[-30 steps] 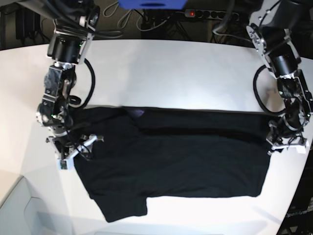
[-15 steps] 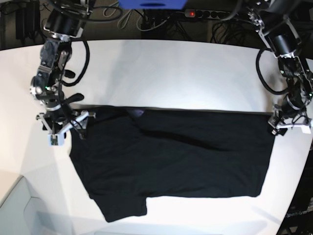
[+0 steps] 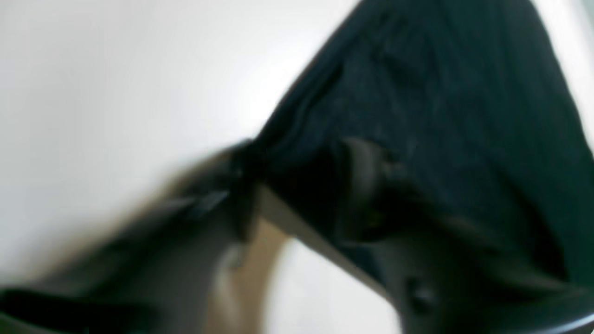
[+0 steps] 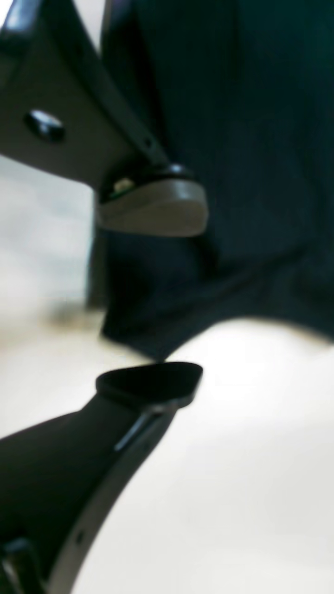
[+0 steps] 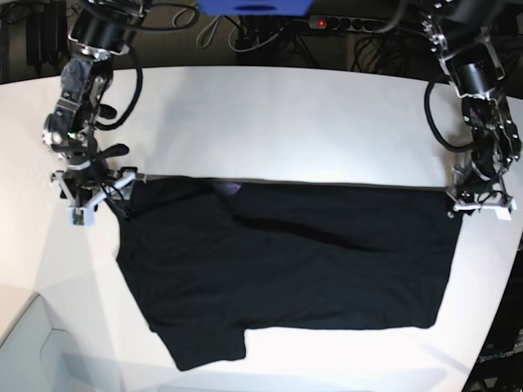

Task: Layout the t-shirt on the table in an organized manner, then fold the t-shirt properly
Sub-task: 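Lift the collar edge with both grippers and fold it toward the hem, then lay the folded edge down with both grippers and pull it taut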

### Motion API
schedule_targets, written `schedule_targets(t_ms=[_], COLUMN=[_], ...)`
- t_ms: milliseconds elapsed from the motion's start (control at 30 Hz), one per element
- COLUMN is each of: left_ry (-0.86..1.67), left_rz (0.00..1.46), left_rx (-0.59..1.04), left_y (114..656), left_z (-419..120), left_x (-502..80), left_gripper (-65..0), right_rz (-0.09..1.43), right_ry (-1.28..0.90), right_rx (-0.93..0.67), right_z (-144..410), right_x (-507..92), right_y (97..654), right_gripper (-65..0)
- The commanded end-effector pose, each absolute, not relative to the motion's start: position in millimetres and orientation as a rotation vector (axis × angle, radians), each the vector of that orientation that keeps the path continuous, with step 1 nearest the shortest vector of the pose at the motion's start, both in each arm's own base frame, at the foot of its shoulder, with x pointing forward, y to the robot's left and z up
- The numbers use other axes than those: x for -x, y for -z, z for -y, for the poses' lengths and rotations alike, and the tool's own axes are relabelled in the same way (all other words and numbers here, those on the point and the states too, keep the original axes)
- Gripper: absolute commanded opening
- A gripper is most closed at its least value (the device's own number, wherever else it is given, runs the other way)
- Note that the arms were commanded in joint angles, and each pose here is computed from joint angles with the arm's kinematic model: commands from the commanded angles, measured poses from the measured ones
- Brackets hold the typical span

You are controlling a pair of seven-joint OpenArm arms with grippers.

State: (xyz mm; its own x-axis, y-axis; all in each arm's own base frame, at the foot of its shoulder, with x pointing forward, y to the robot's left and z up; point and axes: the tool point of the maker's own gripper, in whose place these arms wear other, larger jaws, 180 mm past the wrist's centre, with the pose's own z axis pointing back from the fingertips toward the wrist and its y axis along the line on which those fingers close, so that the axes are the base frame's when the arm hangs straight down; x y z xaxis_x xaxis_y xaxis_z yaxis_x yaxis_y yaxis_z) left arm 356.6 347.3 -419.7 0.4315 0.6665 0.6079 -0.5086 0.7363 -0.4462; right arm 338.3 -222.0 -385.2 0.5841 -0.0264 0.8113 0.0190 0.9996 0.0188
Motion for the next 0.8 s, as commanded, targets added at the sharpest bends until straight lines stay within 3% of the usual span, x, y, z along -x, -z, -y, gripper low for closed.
schedule_targets(t_ms=[0, 100, 133, 500, 600, 767], left_ry=[-0.727, -0.731, -0.73, -0.73, -0.73, -0.727], left_rz=[0.894, 0.92, 0.917, 0.922, 0.919, 0.913], left_rx=[0.201, 0.194, 0.195, 0.191, 0.188, 0.187], left_y=[407, 404, 405, 403, 405, 406], left_z=[-352, -354, -353, -355, -356, -355], left_x=[-366, -369, -368, -369, -367, -365], left_gripper=[-50.6, -63.7, -65.0, -65.0, -65.0, -65.0], right_rz=[0.993, 0.954, 0.945, 0.862, 0.894, 0.903], right_ry=[0.022, 0.022, 0.021, 0.049, 0.047, 0.051], right_rx=[-0.011, -0.01, -0.008, -0.049, -0.045, -0.043], right_z=[224, 228, 229, 225, 226, 228], right_x=[-347, -339, -336, -331, -331, -325], right_y=[373, 386, 389, 424, 421, 423], right_gripper=[-21.7, -21.7, -21.7, -22.5, -30.7, -60.7])
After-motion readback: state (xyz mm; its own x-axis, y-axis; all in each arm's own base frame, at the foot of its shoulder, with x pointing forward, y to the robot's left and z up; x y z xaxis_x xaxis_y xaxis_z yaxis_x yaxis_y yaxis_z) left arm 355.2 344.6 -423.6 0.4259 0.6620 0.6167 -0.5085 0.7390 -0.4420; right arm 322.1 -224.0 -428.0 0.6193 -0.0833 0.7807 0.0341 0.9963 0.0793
